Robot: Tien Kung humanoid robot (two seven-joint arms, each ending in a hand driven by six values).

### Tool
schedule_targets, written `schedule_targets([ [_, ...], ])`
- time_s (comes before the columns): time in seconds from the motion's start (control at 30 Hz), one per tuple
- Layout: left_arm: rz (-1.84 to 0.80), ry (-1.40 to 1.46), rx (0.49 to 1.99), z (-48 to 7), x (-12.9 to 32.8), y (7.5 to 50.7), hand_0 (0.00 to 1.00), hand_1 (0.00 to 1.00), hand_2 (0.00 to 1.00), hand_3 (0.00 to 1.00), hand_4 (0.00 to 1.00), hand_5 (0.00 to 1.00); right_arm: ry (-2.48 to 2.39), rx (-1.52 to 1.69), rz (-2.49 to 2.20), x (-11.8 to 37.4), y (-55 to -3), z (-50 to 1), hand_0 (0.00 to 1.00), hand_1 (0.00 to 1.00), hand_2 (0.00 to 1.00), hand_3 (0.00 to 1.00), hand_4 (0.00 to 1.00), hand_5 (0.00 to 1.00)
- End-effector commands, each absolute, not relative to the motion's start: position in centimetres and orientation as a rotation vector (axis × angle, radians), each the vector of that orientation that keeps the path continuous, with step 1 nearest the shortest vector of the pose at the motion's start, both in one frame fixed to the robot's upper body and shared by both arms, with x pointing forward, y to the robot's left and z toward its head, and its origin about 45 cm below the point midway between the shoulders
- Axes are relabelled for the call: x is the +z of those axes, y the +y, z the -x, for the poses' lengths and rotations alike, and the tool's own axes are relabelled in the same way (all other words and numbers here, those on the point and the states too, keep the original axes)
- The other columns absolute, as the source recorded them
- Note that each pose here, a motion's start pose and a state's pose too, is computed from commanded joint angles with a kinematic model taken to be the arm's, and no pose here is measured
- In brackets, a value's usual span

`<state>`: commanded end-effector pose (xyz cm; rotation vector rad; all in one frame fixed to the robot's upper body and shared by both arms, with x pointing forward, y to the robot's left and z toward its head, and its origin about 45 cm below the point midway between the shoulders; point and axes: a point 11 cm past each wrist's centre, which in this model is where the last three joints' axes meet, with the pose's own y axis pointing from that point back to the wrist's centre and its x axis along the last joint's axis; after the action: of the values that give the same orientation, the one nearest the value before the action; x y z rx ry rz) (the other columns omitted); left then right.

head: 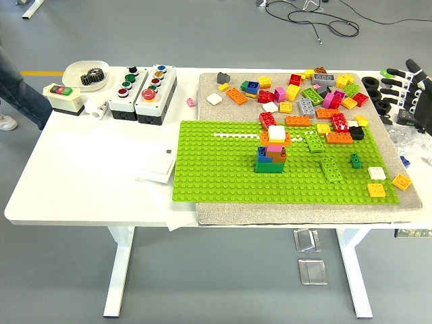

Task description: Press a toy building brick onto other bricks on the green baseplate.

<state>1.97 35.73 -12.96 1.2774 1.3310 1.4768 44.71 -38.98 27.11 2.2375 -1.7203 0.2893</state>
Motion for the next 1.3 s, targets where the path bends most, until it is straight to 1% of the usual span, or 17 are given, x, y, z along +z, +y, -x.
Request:
schedule_targets([
  [0.1,-1.277,1.331,1.477,-2.0,-13.0,35.7,0.878,0.843,0.837,0.639,0.717,0.648,-1.687,0.336,-2.223,27.0,-38.8,-44.7,0.898,0.825,0.821,0.854,0.998,0.494],
  [0.2,-1.278,1.331,1.475,-2.0,-13.0,35.7,0.878,0.843,0.837,0.639,0.717,0.648,-1.536,0.511,-2.152,26.6,-38.1,-44.6,0.898,0.825,0.821,0.854,0.998,0.494],
  [0.23,-1.278,1.331,1.475,-2.0,-13.0,35.7,0.878,0.843,0.837,0.639,0.717,0.648,-1.494,0.549,-2.13,26.4,-38.0,-44.6,0.85,0.77,0.799,0.836,0.998,0.366],
  [0.4,-1.279,1.331,1.474,-1.9,-13.0,35.7,0.878,0.843,0.837,0.639,0.717,0.648,-1.291,0.716,-2.017,25.2,-37.4,-44.3,0.85,0.77,0.799,0.836,0.998,0.366],
  [0.43,-1.279,1.332,1.473,-1.9,-13.0,35.7,0.877,0.843,0.837,0.639,0.717,0.647,-1.244,0.752,-1.991,24.8,-37.2,-44.2,0.838,0.752,0.784,0.828,0.998,0.275],
  [0.83,-1.293,1.339,1.464,-1.3,-13.0,35.7,0.878,0.843,0.837,0.638,0.717,0.647,-0.704,1.081,-1.736,21.1,-34.3,-43.7,0.819,0.732,0.771,0.81,0.998,0.264],
  [0.87,-1.294,1.339,1.464,-1.2,-13.0,35.7,0.878,0.842,0.837,0.638,0.716,0.647,-0.665,1.104,-1.712,20.9,-34.1,-43.7,0.784,0.711,0.76,0.8,0.998,0.246],
  [1.3,-1.298,1.338,1.457,-1.1,-13.0,35.6,0.878,0.843,0.837,0.637,0.715,0.647,-0.682,1.139,-1.716,21.4,-32.3,-44.7,0.784,0.704,0.754,0.799,0.998,0.23],
])
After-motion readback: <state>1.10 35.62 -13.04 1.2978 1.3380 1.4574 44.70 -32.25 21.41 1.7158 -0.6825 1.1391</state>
